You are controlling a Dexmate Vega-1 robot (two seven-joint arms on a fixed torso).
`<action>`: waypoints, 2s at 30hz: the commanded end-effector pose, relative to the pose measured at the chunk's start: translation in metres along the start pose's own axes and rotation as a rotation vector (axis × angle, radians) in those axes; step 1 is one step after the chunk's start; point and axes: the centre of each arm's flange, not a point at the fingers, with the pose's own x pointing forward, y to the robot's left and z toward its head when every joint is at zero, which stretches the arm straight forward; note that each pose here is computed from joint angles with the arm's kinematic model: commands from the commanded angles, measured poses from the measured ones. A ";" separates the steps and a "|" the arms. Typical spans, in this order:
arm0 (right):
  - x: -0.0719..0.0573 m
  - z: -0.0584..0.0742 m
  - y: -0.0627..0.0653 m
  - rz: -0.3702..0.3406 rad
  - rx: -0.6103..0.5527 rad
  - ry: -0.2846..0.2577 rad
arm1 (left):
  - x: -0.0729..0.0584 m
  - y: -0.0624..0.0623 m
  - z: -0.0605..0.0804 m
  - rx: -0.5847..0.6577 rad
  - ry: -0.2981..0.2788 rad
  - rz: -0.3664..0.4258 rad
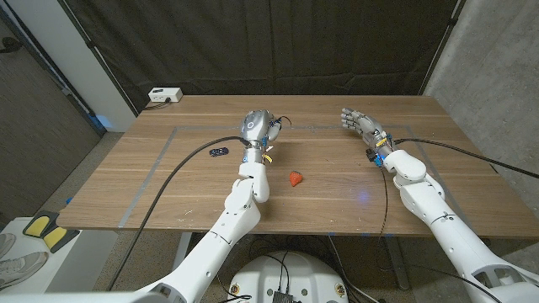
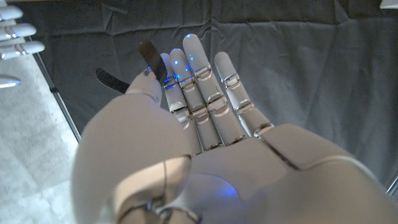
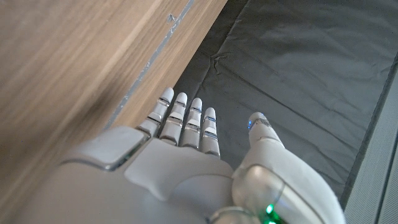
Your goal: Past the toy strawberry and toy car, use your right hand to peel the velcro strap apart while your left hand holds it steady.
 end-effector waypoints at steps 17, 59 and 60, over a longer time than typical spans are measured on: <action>0.005 0.082 0.061 -0.026 -0.546 -0.146 | 0.014 0.009 -0.015 -0.256 0.055 -0.033; -0.010 0.130 0.137 -0.228 -0.923 -0.178 | 0.030 -0.013 0.000 -0.441 0.111 -0.042; -0.011 0.130 0.139 -0.236 -0.930 -0.179 | 0.030 -0.014 0.001 -0.449 0.110 -0.046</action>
